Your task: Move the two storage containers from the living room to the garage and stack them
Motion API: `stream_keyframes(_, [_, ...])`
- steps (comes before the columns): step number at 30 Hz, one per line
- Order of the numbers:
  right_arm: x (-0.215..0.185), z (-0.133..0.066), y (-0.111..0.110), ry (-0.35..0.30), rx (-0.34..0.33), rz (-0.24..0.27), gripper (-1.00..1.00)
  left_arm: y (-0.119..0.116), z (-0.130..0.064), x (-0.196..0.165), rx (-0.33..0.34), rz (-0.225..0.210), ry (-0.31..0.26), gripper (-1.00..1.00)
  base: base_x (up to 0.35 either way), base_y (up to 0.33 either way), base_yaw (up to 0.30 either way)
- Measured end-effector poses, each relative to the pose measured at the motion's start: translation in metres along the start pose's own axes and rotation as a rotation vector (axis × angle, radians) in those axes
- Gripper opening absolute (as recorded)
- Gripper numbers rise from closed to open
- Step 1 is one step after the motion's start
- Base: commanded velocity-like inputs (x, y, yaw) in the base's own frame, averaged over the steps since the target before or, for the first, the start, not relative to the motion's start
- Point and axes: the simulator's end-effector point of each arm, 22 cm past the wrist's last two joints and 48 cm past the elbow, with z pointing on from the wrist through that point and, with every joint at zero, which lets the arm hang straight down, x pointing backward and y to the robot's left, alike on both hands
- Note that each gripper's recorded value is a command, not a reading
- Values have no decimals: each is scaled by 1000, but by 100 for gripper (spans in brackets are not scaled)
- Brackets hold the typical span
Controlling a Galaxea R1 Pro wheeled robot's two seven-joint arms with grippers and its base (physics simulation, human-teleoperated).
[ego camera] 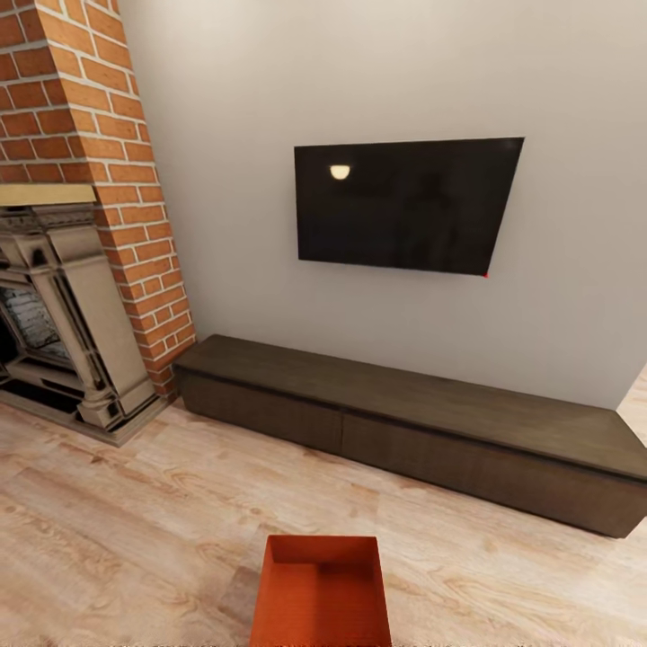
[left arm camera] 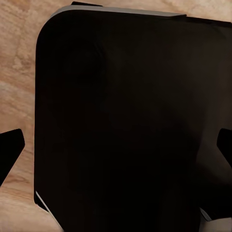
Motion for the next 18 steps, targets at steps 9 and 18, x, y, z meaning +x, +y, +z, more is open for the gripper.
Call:
stream_keyframes(9, [5, 1, 0, 10, -3, 0, 100, 1, 0, 5, -2, 0, 14, 100, 0, 0, 0])
stream_keyframes(18, [10, 2, 2, 22, -7, 0, 100, 1, 0, 11, -4, -1, 28, 100, 0, 0, 0])
